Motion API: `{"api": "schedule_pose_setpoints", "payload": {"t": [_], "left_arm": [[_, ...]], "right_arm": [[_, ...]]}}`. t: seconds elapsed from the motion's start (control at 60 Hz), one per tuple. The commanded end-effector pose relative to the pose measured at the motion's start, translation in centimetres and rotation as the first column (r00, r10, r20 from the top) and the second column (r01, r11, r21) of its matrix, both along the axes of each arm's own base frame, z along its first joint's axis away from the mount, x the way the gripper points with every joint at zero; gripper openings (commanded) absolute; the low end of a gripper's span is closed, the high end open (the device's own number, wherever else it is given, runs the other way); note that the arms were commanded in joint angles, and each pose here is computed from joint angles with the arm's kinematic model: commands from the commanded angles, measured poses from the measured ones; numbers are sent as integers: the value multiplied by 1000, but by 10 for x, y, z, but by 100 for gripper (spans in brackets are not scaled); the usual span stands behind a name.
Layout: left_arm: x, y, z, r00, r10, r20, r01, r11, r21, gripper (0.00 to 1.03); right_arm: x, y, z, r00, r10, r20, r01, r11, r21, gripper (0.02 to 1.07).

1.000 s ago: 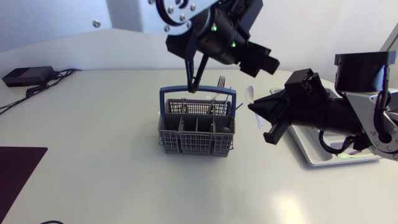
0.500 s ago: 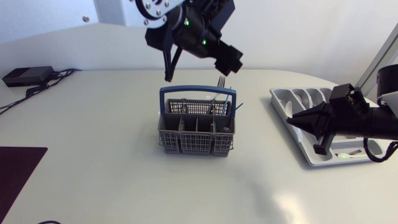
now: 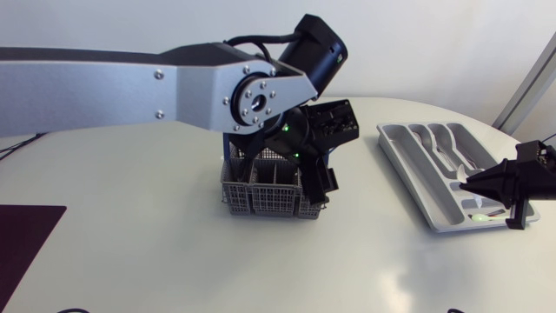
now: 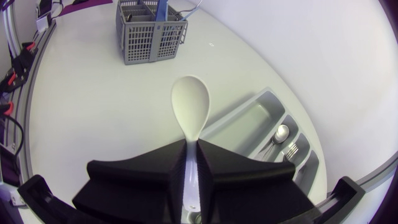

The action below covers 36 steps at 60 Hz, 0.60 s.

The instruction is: Sort the cutlery from the basket into the organizer compartments.

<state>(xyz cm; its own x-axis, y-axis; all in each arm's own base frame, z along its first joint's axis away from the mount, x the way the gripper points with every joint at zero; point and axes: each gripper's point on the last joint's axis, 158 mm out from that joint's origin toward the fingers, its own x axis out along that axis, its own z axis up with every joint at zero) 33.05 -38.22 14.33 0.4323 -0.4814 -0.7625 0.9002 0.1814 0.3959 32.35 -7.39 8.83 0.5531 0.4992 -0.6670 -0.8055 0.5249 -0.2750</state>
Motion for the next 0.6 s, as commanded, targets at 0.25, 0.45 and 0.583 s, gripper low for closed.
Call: {"api": "schedule_pose_setpoints", "payload": {"t": [0.25,0.45,0.583], "left_arm": [[-2,3,-22,991,-130,41,125,986,111,82],[4,3,-25,988,-144,55,136,982,132,83],[5,3,-24,988,-141,58,132,982,135,82]], "right_arm": [[-1,-69,-39,993,111,47,-101,980,-171,8],[8,-104,-68,992,123,34,-109,955,-277,8],[12,-121,-84,991,132,19,-117,931,-346,8]]}}
